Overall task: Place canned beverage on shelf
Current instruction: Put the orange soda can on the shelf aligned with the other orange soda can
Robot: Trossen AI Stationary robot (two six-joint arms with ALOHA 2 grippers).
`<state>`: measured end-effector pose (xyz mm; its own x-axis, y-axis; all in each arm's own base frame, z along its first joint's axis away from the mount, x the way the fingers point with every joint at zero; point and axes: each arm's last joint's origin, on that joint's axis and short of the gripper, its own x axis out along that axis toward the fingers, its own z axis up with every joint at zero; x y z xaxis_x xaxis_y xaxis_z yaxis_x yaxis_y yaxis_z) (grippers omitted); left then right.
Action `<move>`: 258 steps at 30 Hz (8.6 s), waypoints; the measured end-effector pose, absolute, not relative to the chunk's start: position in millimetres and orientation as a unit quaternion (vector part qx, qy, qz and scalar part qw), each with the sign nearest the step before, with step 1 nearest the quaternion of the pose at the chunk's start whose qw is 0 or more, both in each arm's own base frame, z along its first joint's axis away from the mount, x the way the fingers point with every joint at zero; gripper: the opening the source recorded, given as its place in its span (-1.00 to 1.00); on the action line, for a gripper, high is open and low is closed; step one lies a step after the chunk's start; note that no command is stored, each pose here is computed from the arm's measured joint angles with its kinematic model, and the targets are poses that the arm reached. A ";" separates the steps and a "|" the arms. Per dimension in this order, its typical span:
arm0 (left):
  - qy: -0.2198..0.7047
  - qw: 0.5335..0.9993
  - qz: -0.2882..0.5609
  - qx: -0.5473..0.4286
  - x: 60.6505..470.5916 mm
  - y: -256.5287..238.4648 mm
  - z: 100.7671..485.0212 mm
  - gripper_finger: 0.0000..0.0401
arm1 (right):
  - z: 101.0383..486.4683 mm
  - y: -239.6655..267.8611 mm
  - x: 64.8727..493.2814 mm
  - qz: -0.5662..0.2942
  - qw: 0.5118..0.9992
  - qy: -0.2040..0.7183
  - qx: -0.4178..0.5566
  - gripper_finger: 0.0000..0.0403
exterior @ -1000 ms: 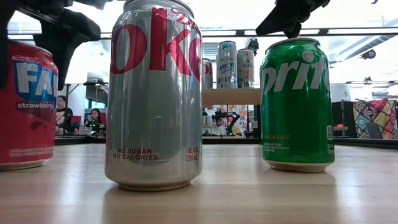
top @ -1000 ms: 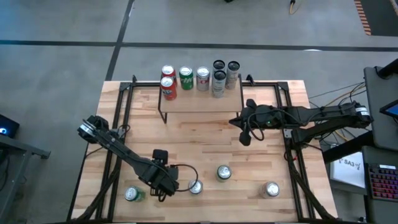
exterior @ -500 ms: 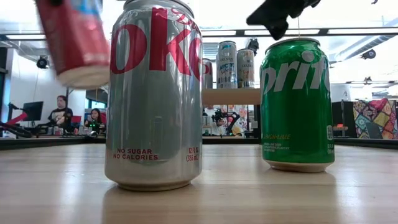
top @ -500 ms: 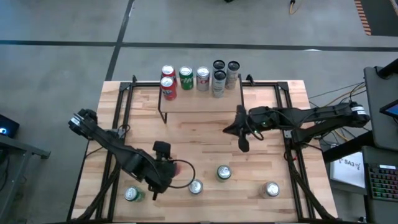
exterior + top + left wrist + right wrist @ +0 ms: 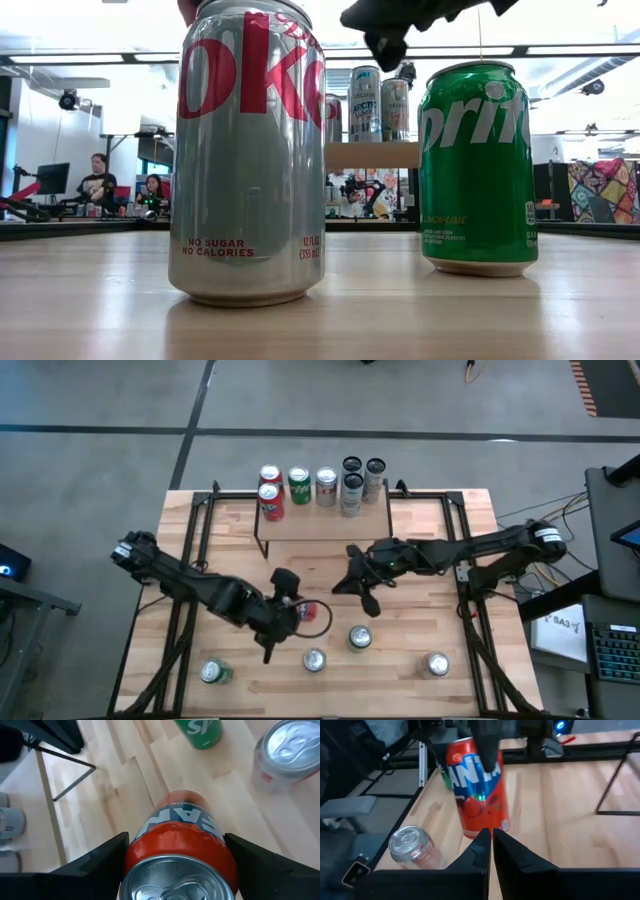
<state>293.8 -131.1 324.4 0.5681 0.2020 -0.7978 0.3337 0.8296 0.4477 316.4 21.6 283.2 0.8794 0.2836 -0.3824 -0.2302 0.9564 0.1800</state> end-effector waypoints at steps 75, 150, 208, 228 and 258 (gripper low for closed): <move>0.317 0.890 -0.022 0.328 252.5 -78.3 404.3 0.60 | 289.1 22.8 401.1 0.200 0.941 0.272 -0.018 0.39; -0.117 0.946 0.251 0.168 105.9 -15.8 322.9 0.61 | 238.3 -58.1 431.7 -0.203 0.978 -0.039 0.032 0.39; -0.115 0.947 0.249 0.170 106.7 -16.1 322.3 0.61 | 223.4 -66.0 457.4 -0.261 0.965 0.017 0.011 0.39; -0.115 0.947 0.249 0.170 106.8 -16.2 322.3 0.61 | 220.7 -70.7 455.6 -0.296 0.955 0.027 0.019 0.47; -0.113 0.947 0.248 0.172 107.0 -16.3 321.9 0.61 | 228.7 -76.2 451.3 -0.302 0.952 0.036 0.013 0.69</move>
<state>107.0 -16.3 321.9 0.8517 0.4307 0.2984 -0.5081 0.8182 0.2691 451.3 -76.2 228.7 0.8148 -0.5746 -0.0774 0.5765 0.8171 0.0035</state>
